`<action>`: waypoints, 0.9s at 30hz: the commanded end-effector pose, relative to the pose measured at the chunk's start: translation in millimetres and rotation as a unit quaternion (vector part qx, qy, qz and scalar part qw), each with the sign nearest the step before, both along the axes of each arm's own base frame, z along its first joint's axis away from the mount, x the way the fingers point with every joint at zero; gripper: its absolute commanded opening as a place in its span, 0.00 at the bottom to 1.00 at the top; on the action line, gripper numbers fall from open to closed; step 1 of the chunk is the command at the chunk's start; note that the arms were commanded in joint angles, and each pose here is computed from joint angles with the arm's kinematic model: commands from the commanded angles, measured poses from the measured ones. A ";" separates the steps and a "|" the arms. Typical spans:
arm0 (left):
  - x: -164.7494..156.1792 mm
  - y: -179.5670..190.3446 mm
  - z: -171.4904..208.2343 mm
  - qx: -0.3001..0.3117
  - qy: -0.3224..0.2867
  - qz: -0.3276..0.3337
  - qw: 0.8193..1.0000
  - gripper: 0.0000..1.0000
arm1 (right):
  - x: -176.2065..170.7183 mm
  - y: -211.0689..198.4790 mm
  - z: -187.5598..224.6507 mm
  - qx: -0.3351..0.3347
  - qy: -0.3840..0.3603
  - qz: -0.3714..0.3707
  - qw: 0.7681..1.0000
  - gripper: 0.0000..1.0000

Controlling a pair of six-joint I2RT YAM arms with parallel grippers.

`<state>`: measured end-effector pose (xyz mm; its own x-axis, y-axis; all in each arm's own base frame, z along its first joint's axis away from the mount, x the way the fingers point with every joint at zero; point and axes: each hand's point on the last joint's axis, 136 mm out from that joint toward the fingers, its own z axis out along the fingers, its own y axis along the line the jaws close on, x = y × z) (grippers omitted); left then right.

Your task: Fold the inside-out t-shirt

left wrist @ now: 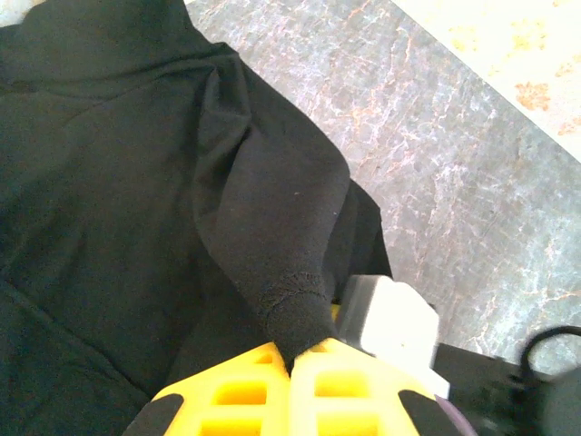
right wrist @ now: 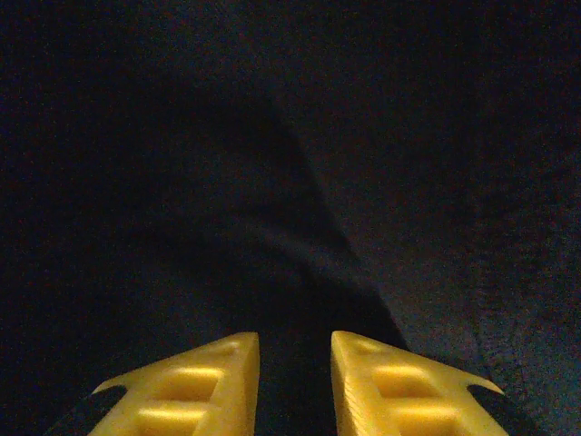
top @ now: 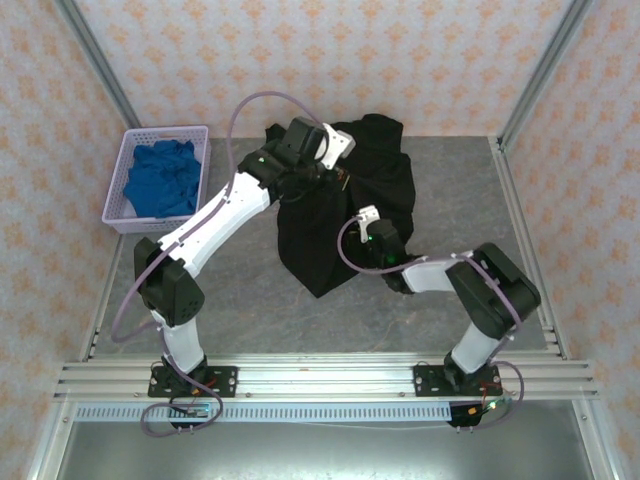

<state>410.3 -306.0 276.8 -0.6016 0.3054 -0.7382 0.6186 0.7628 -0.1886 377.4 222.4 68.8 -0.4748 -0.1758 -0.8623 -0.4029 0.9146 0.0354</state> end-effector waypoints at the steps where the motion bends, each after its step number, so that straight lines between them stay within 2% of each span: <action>1: -9.9 7.1 10.6 -0.010 0.019 -0.011 1.000 0.00 | 32.9 1.5 15.2 0.015 -0.025 -0.035 0.999 0.26; 8: -22.0 4.2 41.1 -0.064 0.023 -0.019 0.997 0.00 | 45.6 12.0 14.4 0.078 -0.009 -0.053 0.995 0.26; 17: -26.5 4.2 77.5 -0.109 0.014 -0.004 0.994 0.00 | 52.3 53.9 20.2 0.159 -0.006 -0.040 0.987 0.25; 23: -24.8 7.7 91.3 -0.113 0.006 0.009 0.994 0.00 | 42.0 79.7 16.5 0.138 -0.017 -0.022 0.990 0.25; 27: -22.3 11.1 86.6 -0.100 0.006 0.017 0.995 0.00 | 31.7 90.3 17.4 0.125 -0.026 -0.005 0.992 0.28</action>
